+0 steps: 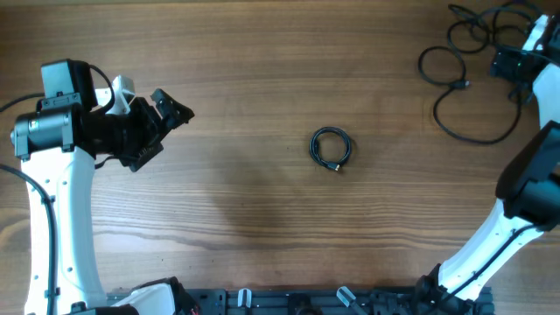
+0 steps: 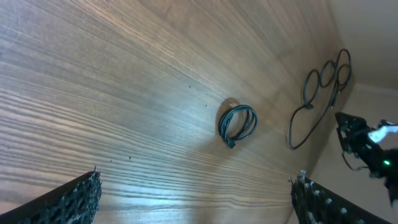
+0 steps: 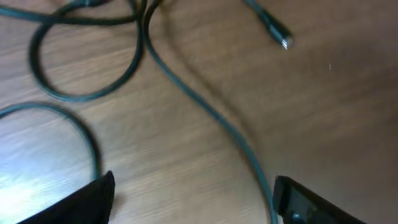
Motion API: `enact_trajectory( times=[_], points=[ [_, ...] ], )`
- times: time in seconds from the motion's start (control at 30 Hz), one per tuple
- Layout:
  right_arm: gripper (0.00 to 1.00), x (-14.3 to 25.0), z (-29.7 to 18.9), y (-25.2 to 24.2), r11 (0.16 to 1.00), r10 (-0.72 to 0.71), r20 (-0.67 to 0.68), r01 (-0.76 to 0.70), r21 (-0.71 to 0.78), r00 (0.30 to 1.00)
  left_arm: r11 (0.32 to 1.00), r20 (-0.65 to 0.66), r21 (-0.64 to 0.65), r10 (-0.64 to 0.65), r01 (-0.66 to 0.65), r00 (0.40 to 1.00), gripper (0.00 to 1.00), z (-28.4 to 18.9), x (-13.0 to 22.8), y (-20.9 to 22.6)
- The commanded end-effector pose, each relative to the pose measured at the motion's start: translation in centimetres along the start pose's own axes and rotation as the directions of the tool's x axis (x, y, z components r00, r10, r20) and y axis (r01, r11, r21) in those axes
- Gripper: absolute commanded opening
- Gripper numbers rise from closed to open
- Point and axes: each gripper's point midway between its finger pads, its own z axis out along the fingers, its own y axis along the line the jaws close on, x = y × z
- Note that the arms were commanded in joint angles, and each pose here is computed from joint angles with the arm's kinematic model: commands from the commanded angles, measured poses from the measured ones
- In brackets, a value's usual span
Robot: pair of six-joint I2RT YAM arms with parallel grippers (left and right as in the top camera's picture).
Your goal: Untangle cables
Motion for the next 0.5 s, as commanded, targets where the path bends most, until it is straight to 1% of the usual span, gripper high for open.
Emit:
enact_trajectory(
  times=[0.0,0.07,0.1,0.13,0.2,0.23,0.27,0.3,0.33,0.37,0.4,0.43,0.47],
  points=[
    [0.85,1.4,3.7,-2.3,0.998,-0.034,-0.009,0.034,0.047,0.999,1.000,0.020,0.004,0.027,-0.027,0.999,1.00,-0.5,-0.3,-0.2],
    [0.84,2.8,5.4,-3.6,0.999,-0.027,-0.026,0.028,0.031,0.999,1.000,0.020,0.004,0.027,-0.027,0.999,1.00,-0.5,-0.3,-0.2],
    [0.84,3.7,6.3,-3.3,0.998,-0.064,-0.042,0.063,-0.024,0.997,1.000,0.020,0.004,0.027,-0.027,0.999,1.00,-0.5,-0.3,-0.2],
    [0.82,4.9,7.2,-3.5,0.995,-0.091,-0.065,0.089,-0.044,0.994,1.000,0.020,0.004,0.027,-0.027,0.999,1.00,-0.5,-0.3,-0.2],
    [0.79,6.0,8.1,-4.3,0.997,-0.073,-0.089,0.069,-0.040,0.993,1.000,0.020,0.004,0.027,-0.027,0.999,1.00,-0.5,-0.3,-0.2],
    [0.72,6.4,8.3,-4.8,0.998,-0.059,-0.094,0.056,-0.038,0.994,1.000,0.020,0.004,0.027,-0.027,0.999,1.00,-0.5,-0.3,-0.2],
    [0.60,6.5,8.3,-5.2,0.998,-0.053,-0.095,0.050,-0.035,0.994,1.000,0.020,0.004,0.027,-0.027,0.999,1.00,-0.5,-0.3,-0.2],
    [0.47,6.5,8.3,-5.4,0.998,-0.049,-0.095,0.045,-0.039,0.994,1.000,0.020,0.004,0.027,-0.027,0.999,1.00,-0.5,-0.3,-0.2],
    [0.28,6.8,8.3,-5.8,0.999,-0.018,-0.102,0.015,-0.035,0.995,1.000,0.020,0.004,0.027,-0.027,0.999,1.00,-0.5,-0.3,-0.2],
    [0.17,7.0,8.3,-6.1,0.999,-0.002,-0.110,-0.002,-0.032,0.994,1.000,0.020,0.004,0.027,-0.027,0.999,1.00,-0.5,-0.3,-0.2],
    [0.09,7.5,8.2,-7.2,0.998,0.059,-0.127,-0.058,0.008,0.990,1.000,0.020,0.004,0.027,-0.027,0.999,1.00,-0.5,-0.3,-0.2],
    [0.04,7.8,8.0,-8.3,0.993,0.105,-0.136,-0.097,0.062,0.985,1.000,0.020,0.004,0.027,-0.027,0.999,1.00,-0.5,-0.3,-0.2],
    [0.04,8.2,7.6,-9.8,0.980,0.167,-0.144,-0.147,0.136,0.975,1.000,0.020,0.004,0.027,-0.027,0.999,1.00,-0.5,-0.3,-0.2]
  ],
)
